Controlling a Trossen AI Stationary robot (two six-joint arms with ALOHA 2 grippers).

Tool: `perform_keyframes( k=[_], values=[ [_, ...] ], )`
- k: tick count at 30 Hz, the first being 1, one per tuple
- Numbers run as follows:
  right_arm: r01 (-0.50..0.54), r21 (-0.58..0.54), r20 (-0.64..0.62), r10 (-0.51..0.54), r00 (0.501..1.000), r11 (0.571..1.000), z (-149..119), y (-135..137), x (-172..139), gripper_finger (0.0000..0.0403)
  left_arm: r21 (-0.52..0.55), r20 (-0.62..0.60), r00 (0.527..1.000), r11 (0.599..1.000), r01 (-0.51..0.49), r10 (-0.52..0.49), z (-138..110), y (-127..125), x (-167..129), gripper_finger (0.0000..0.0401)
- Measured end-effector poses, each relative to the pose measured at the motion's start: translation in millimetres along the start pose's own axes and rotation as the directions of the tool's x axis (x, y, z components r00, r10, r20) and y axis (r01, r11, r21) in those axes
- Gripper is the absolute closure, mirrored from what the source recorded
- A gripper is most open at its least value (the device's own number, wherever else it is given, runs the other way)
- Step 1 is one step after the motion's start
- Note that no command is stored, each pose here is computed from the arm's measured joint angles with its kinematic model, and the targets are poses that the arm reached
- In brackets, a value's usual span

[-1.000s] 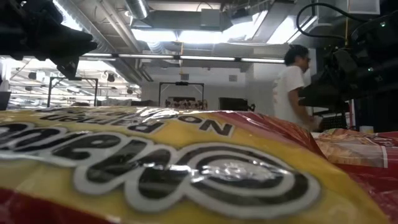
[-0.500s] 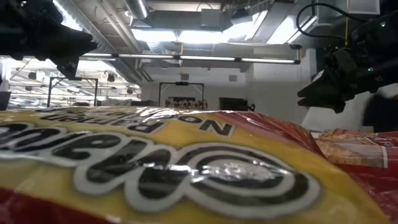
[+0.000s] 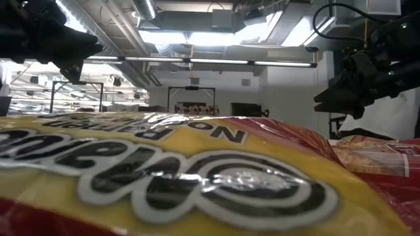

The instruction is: Sort Maruchan noodles

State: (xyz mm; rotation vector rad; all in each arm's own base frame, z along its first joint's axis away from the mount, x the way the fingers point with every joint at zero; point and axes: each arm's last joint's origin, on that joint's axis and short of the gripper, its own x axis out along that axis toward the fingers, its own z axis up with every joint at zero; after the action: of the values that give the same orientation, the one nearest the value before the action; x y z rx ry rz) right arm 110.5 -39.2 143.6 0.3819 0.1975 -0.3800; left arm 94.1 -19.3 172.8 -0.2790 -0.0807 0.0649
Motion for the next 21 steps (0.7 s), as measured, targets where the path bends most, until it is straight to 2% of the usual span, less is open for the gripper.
perform_keyframes(
  k=[21],
  values=[
    [-0.009,0.0,0.023,0.009,1.0,1.0,2.3,0.8,0.0,0.021,0.0,0.0,1.0,1.0,0.001,-0.001,-0.1,-0.1,0.0,0.0319]
  ],
)
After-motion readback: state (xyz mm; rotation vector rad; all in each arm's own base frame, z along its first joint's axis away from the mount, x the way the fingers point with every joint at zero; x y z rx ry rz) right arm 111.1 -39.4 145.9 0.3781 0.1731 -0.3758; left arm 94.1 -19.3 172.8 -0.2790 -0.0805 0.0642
